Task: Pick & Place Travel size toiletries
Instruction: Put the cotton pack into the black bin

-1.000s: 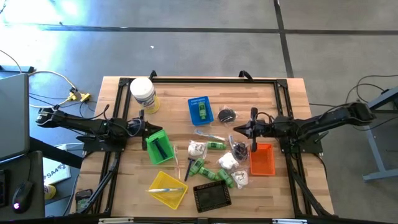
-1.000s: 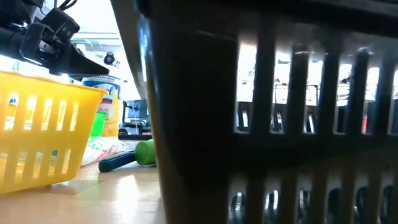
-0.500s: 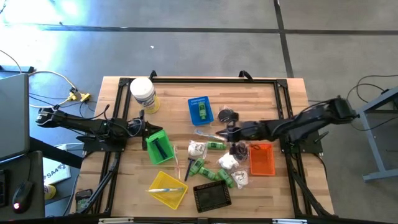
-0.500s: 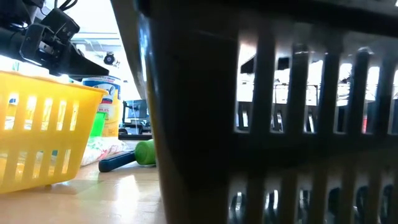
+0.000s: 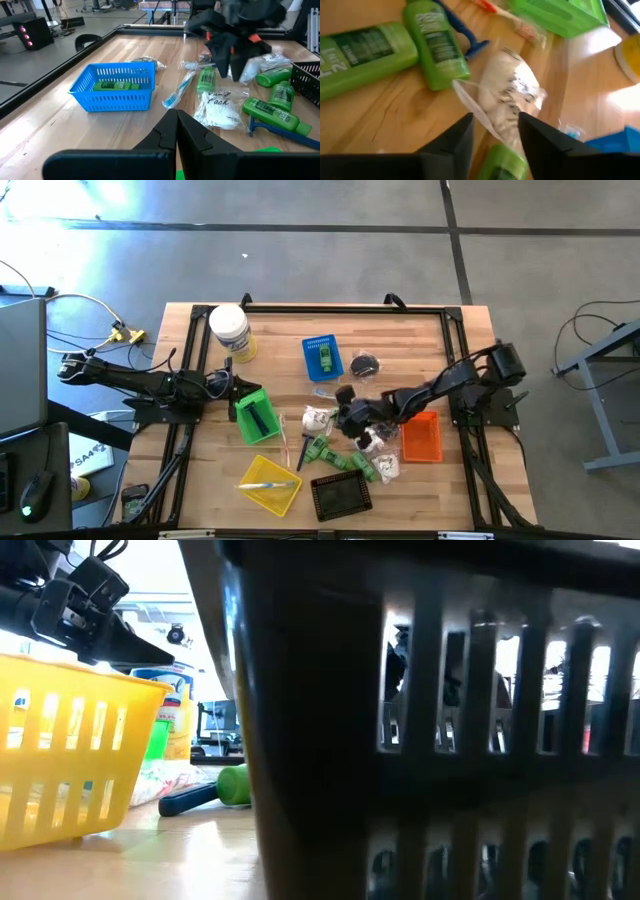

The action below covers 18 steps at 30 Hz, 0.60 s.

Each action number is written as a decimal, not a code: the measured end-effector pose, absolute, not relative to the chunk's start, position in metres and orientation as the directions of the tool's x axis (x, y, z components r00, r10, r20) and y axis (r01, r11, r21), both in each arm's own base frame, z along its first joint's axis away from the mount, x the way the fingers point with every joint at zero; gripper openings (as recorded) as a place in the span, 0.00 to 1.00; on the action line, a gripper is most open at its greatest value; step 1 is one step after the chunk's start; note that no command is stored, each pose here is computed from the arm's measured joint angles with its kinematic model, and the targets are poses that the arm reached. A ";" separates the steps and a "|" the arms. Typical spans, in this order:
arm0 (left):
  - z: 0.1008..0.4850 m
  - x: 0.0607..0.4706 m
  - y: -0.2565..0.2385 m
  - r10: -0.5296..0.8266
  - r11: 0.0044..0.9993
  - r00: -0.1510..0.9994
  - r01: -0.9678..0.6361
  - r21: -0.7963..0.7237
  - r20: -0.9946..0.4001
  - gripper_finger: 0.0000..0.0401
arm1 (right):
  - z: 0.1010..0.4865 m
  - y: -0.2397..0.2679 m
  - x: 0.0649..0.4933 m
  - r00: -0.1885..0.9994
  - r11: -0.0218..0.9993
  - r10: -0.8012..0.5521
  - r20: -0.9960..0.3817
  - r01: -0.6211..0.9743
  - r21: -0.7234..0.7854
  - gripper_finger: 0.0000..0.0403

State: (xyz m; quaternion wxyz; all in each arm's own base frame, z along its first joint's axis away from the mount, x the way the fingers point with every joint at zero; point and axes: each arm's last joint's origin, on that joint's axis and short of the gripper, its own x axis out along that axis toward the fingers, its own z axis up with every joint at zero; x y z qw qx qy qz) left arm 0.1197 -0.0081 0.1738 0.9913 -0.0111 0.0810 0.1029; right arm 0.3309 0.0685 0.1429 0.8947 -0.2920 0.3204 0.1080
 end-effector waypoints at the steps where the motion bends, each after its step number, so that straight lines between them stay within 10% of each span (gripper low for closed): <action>1: 0.174 0.120 -0.008 0.202 0.979 0.966 -0.206 -0.005 -0.163 0.00 | 0.141 0.074 0.334 0.773 0.790 -0.013 -0.634 -0.381 -0.480 0.42; 18: 0.174 0.120 -0.008 0.202 0.978 0.966 -0.209 -0.027 -0.162 0.00 | 0.121 0.078 0.347 0.745 0.836 -0.126 -0.655 -0.276 -0.475 0.47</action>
